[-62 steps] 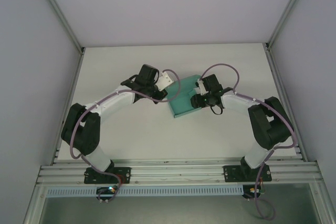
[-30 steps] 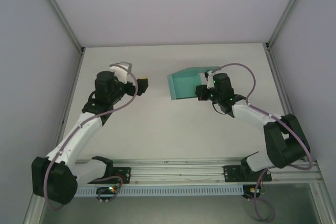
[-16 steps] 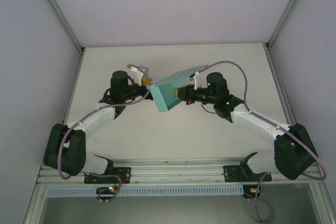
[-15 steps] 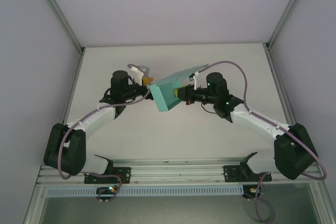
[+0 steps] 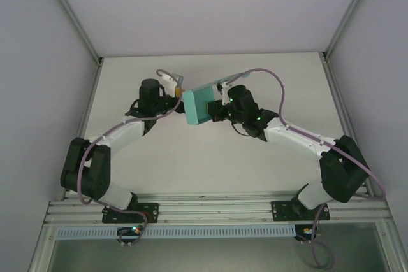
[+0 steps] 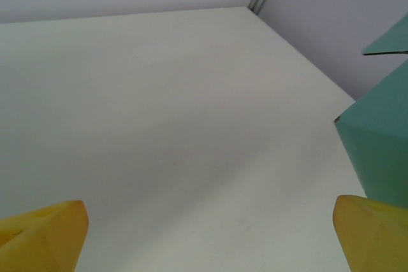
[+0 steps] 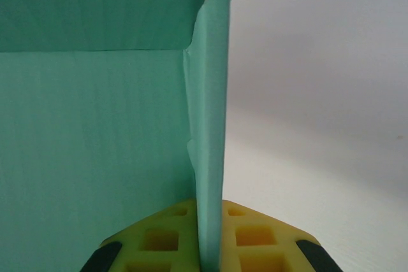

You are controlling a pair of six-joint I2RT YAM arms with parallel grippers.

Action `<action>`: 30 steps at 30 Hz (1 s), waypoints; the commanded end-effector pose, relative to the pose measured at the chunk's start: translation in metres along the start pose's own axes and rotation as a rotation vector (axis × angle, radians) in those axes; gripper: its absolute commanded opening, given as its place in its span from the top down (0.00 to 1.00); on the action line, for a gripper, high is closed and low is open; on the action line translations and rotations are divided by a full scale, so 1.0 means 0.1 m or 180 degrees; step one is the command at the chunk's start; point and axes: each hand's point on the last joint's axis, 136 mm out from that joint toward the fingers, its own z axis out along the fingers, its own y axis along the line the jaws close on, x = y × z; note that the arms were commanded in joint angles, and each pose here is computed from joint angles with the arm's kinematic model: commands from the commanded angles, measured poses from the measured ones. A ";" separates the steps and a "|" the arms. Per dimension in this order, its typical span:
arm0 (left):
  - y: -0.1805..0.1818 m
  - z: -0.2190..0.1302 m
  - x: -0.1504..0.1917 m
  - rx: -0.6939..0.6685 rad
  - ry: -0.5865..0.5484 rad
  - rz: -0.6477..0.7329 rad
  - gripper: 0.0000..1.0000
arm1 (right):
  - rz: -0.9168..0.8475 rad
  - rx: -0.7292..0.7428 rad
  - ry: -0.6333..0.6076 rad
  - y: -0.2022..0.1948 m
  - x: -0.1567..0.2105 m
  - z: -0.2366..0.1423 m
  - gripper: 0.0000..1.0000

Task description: Assemble paper box

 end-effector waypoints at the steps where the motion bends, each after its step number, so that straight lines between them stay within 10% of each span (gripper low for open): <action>1: -1.04 -0.02 -0.30 0.1117 -0.0160 0.0628 0.00 | 0.0146 0.0902 0.0006 -0.37 0.18 0.13 0.98; 9: -1.04 -0.13 -0.32 0.0946 -0.0205 0.0575 0.00 | 0.0108 0.0605 -0.0332 -0.30 0.03 0.18 0.98; 20: 0.87 -1.40 0.47 -0.2819 0.0379 -0.0485 0.00 | -0.0276 0.2059 -0.0109 -1.21 0.13 -0.55 0.98; 30: 0.74 -1.64 0.37 -0.2672 0.0086 -0.0389 0.00 | -0.0054 0.2578 0.0995 -1.64 1.14 -0.24 0.99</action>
